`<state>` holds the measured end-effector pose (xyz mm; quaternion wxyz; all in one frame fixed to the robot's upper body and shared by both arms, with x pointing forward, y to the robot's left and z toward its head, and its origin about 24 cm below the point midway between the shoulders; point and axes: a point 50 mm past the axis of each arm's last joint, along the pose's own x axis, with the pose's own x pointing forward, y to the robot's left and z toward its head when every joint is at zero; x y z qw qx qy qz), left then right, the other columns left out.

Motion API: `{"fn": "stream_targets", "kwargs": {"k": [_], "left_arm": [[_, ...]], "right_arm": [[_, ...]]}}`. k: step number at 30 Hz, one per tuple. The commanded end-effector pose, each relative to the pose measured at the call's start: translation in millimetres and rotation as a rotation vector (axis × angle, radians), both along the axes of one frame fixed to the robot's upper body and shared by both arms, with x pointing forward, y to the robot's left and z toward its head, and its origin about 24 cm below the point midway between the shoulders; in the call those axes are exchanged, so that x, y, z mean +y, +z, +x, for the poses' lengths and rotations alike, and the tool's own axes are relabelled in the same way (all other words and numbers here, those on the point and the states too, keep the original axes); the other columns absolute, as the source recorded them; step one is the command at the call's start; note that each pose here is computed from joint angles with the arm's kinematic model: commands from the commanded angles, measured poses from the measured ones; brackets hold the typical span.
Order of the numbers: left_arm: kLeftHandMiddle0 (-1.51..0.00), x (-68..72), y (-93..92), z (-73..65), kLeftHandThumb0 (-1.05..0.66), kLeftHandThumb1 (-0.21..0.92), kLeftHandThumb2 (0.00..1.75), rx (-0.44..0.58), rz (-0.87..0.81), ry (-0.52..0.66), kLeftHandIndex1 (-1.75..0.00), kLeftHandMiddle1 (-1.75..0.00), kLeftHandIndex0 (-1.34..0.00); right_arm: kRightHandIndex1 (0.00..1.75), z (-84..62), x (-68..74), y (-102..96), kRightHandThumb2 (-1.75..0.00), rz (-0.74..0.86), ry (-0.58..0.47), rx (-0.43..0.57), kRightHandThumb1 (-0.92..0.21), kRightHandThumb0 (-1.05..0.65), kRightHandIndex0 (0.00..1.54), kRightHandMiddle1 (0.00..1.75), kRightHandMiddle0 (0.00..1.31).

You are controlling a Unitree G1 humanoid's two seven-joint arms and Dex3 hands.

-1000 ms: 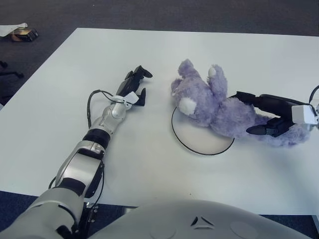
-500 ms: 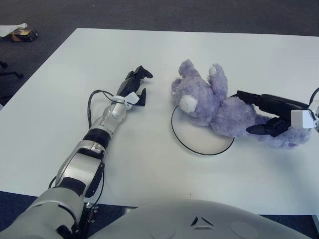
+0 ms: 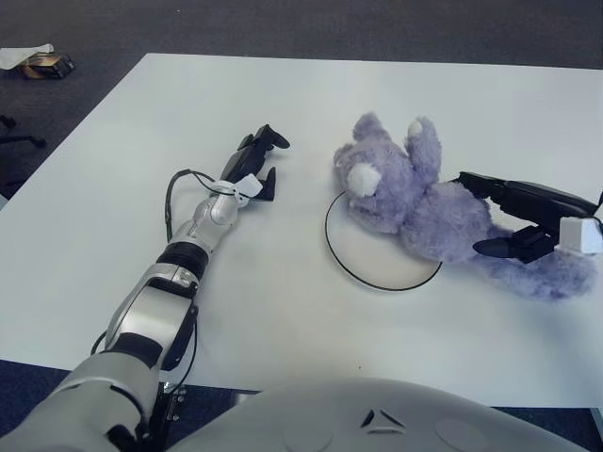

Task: Put the doll into the plate.

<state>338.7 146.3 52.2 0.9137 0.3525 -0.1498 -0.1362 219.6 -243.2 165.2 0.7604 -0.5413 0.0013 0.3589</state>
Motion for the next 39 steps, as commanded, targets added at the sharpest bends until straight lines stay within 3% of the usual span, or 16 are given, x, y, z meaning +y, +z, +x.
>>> {"fn": "stream_targets", "kwargs": {"k": [1, 14, 16, 20, 26, 28, 29, 32, 34, 35, 37, 39], "left_arm": [[0.0, 5.6, -24.0, -9.9, 0.26, 0.31, 1.64, 0.093, 0.059, 0.006, -1.58, -1.28, 0.0], [0.0, 7.0, -26.3, -10.1, 0.24, 0.26, 1.61, 0.089, 0.085, 0.003, -1.54, -1.29, 0.0], [0.0, 7.2, -26.4, -9.8, 0.24, 0.26, 1.61, 0.091, 0.088, 0.002, -1.53, -1.29, 0.0], [0.0, 7.0, -26.4, -9.7, 0.25, 0.27, 1.62, 0.095, 0.084, -0.003, -1.54, -1.27, 0.0], [0.0, 5.8, -26.4, -9.6, 0.26, 0.29, 1.63, 0.102, 0.074, -0.011, -1.55, -1.26, 0.0], [0.0, 5.6, -26.6, -9.7, 0.26, 0.3, 1.63, 0.101, 0.072, -0.009, -1.57, -1.26, 0.0], [0.0, 5.5, -26.6, -9.7, 0.26, 0.3, 1.63, 0.1, 0.071, -0.008, -1.57, -1.26, 0.0], [0.0, 5.1, -26.8, -9.9, 0.26, 0.31, 1.63, 0.1, 0.069, -0.007, -1.58, -1.27, 0.0], [0.0, 4.9, -26.9, -10.0, 0.27, 0.32, 1.64, 0.098, 0.069, -0.006, -1.58, -1.27, 0.0], [0.0, 4.8, -26.9, -10.1, 0.27, 0.32, 1.64, 0.096, 0.07, -0.006, -1.58, -1.27, 0.0], [0.0, 4.7, -26.9, -10.2, 0.27, 0.32, 1.64, 0.093, 0.073, -0.005, -1.59, -1.27, 0.0], [0.0, 4.3, -27.0, -10.1, 0.27, 0.32, 1.64, 0.093, 0.073, -0.004, -1.59, -1.26, 0.0]], "right_arm": [[0.31, -3.6, -0.7, -5.0, -0.63, -0.011, -0.016, 0.029, -0.92, -0.99, 0.02, 0.81, 0.0], [0.34, -4.1, -1.3, -3.2, -0.58, -0.013, -0.064, 0.014, -0.92, -0.96, 0.03, 0.8, 0.0], [0.43, -4.1, -1.0, -2.5, -0.56, -0.007, -0.083, -0.002, -0.92, -0.95, 0.04, 0.83, 0.0], [0.85, -2.2, 1.2, -5.1, -0.55, 0.028, -0.106, -0.048, -0.92, -0.9, 0.03, 1.04, 0.0], [1.18, -2.3, 0.4, -5.9, -0.52, 0.068, -0.13, -0.095, -0.92, -0.87, 0.02, 1.26, 0.0], [1.46, -1.9, 0.4, -6.6, -0.49, 0.083, -0.148, -0.111, -0.9, -0.82, 0.01, 1.36, 0.01], [1.51, -1.6, 0.7, -6.9, -0.49, 0.089, -0.158, -0.119, -0.89, -0.81, 0.01, 1.38, 0.01], [1.67, -0.7, 2.7, -6.4, -0.57, 0.1, -0.174, -0.135, -0.81, -0.74, 0.01, 1.51, 0.04], [1.71, -0.1, 5.9, -4.6, -0.71, 0.119, -0.188, -0.154, -0.72, -0.53, 0.04, 1.61, 0.26], [1.72, -0.2, 7.4, -3.7, -0.76, 0.135, -0.199, -0.175, -0.69, -0.51, 0.06, 1.63, 0.29], [1.74, -0.4, 9.1, -3.0, -0.97, 0.154, -0.217, -0.213, -0.55, -0.21, 0.21, 1.63, 0.44], [1.74, -0.8, 10.4, -3.1, -1.1, 0.164, -0.229, -0.262, -0.47, -0.11, 0.29, 1.66, 0.49]]}}
